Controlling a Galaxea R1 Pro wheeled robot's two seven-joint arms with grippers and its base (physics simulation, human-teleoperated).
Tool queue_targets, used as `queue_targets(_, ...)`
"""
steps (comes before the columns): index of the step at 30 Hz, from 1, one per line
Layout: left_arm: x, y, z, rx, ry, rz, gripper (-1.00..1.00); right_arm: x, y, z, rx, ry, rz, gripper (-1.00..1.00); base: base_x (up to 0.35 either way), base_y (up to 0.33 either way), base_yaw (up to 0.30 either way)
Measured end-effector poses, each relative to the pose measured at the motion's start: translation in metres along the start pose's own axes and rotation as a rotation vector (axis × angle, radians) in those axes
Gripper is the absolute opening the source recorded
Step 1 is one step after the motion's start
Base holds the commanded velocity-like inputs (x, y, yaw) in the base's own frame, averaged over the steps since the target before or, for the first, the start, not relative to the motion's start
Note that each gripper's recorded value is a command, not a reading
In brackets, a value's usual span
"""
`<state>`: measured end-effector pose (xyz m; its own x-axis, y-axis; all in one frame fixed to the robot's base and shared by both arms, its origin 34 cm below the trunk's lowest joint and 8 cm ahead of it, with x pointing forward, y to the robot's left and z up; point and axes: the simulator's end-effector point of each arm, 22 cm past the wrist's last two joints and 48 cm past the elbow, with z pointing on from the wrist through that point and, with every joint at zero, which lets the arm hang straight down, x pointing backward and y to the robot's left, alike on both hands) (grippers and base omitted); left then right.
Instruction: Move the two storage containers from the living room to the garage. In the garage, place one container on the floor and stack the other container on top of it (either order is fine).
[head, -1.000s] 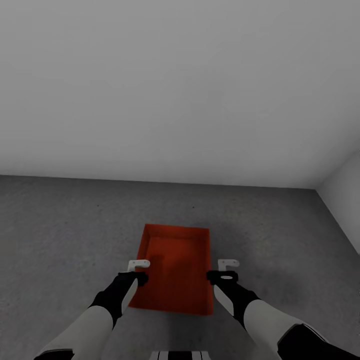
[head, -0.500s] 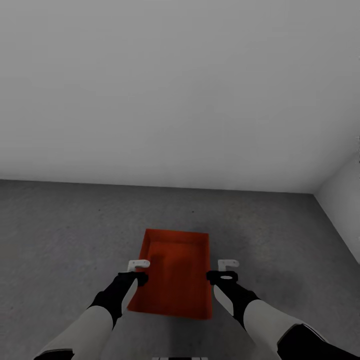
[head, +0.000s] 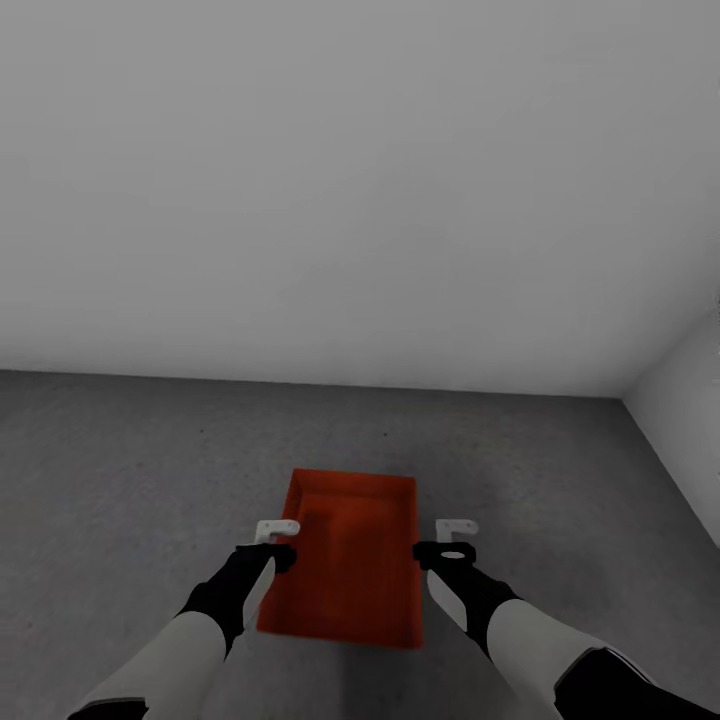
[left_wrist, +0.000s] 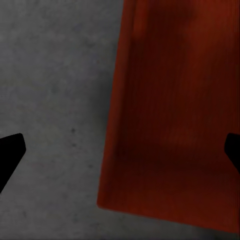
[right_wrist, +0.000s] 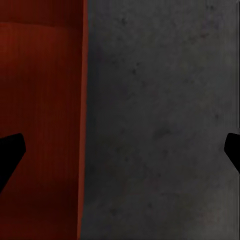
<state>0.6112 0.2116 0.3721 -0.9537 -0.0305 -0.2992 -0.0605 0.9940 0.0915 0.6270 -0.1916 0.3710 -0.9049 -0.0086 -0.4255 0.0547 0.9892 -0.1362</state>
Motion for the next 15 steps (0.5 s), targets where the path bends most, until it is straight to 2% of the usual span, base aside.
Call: queue_targets(15,-0.024,0.003,-0.035,0.002,-0.025,-0.003,1.0,-0.028,-0.006,-0.031,0.002,-0.023,0.003,1.0,0.0,0.0,0.0)
